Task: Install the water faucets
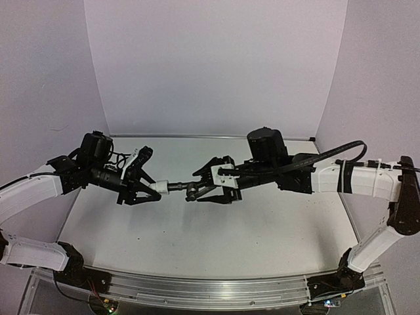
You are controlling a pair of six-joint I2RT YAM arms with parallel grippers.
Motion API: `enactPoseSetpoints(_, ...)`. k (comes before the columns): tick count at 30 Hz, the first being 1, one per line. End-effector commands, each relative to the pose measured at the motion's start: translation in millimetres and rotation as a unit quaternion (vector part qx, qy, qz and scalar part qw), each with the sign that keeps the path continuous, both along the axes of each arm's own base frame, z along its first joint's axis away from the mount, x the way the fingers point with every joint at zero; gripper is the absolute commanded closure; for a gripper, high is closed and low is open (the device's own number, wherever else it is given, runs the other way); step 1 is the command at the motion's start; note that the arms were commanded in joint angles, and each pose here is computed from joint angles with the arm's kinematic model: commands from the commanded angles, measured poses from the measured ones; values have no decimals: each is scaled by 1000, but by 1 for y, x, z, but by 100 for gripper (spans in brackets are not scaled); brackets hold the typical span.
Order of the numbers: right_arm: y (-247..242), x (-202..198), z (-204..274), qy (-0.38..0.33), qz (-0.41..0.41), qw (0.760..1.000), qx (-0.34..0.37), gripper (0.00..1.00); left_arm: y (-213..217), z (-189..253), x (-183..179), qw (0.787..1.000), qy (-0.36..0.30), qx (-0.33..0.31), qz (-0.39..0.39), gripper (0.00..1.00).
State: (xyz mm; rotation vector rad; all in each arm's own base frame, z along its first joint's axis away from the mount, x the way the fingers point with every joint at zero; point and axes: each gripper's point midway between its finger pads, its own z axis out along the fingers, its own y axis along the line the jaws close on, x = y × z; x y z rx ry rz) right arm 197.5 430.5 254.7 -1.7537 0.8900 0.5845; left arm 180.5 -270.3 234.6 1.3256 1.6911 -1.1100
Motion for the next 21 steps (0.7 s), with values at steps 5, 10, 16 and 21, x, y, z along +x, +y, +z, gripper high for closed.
enactPoseSetpoints(5, 29, 9, 41, 176, -26, 982, 67, 56, -2, 38, 7, 997, -65, -29, 3, 100)
enactPoseSetpoints(10, 39, 9, 43, 390, -33, 917, 73, 81, 4, 38, 25, 993, -105, -5, 52, 100)
enactPoseSetpoints(16, 45, 46, 40, 690, -76, 718, 45, 100, 14, 40, 45, 983, -145, 6, 113, 100)
enactPoseSetpoints(21, 40, 69, 19, 812, -133, 568, 17, 78, 18, 44, 48, 979, -155, 3, 132, 100)
